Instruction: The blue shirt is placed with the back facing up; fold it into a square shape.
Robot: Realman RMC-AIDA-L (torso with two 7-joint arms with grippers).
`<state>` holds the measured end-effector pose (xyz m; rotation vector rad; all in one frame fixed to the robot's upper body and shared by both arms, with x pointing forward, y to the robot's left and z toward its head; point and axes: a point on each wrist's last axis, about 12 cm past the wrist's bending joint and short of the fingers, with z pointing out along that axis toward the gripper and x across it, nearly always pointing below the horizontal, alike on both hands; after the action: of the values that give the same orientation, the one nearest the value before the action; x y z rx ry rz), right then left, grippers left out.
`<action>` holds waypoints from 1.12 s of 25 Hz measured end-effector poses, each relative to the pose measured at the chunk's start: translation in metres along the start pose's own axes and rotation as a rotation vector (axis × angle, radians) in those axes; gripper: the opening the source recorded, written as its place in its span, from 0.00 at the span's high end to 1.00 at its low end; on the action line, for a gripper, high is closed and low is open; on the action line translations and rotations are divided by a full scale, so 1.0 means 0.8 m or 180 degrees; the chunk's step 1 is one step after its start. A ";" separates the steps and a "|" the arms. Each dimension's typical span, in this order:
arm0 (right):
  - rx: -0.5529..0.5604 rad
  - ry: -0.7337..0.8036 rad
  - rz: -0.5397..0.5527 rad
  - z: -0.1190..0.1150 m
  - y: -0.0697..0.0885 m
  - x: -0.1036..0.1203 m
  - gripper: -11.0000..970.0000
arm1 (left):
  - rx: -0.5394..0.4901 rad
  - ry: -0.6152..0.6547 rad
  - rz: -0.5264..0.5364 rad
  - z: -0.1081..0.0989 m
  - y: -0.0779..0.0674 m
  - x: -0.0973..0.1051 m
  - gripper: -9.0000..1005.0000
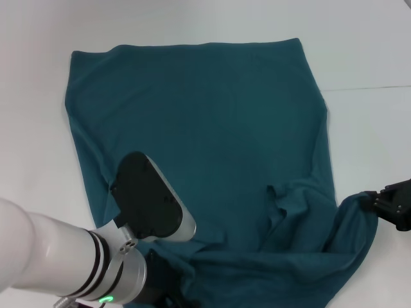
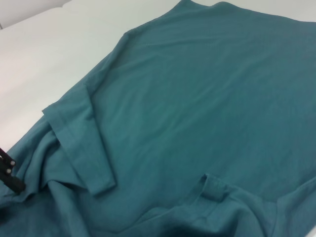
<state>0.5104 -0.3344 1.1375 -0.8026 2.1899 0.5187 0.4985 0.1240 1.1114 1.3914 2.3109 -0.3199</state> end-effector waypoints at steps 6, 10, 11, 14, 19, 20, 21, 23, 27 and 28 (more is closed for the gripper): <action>0.0001 0.0000 -0.0001 -0.001 0.000 0.000 0.90 | -0.0072 -0.0023 -0.0060 0.005 0.006 0.005 0.44; 0.0001 -0.0004 -0.0004 -0.001 0.000 -0.001 0.90 | -0.0074 -0.0008 -0.0083 0.006 0.007 0.007 0.46; 0.0001 -0.0005 -0.0005 -0.001 0.000 -0.001 0.90 | -0.0074 -0.0007 -0.0083 0.006 0.007 0.008 0.47; -0.0002 -0.0008 -0.0010 -0.001 0.000 -0.002 0.90 | -0.0070 -0.0004 -0.0076 0.007 0.006 0.007 0.57; -0.0001 -0.0013 -0.0016 0.000 0.000 -0.003 0.90 | -0.0044 -0.0003 -0.0074 0.007 0.004 0.007 0.75; 0.0002 -0.0015 -0.0015 -0.001 -0.001 -0.003 0.90 | -0.0042 -0.0002 -0.0074 0.007 0.004 0.007 0.77; 0.0005 -0.0017 -0.0013 -0.001 -0.001 -0.003 0.90 | -0.0042 -0.0007 -0.0076 0.006 0.005 0.007 0.79; 0.0012 -0.0023 -0.0005 -0.001 -0.002 -0.003 0.90 | -0.0057 -0.0038 -0.0083 0.004 0.006 0.005 0.84; 0.0016 -0.0025 -0.0004 -0.002 -0.002 -0.003 0.90 | -0.0074 -0.0101 -0.0158 -0.003 0.009 0.002 0.91; 0.0016 -0.0026 -0.0003 -0.002 -0.002 -0.003 0.90 | -0.0066 -0.0111 -0.0183 -0.004 0.011 0.002 0.92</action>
<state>0.5121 -0.3354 1.1398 -0.7975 2.1826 0.5148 0.5043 0.1309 1.1138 1.3013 2.3225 -0.3340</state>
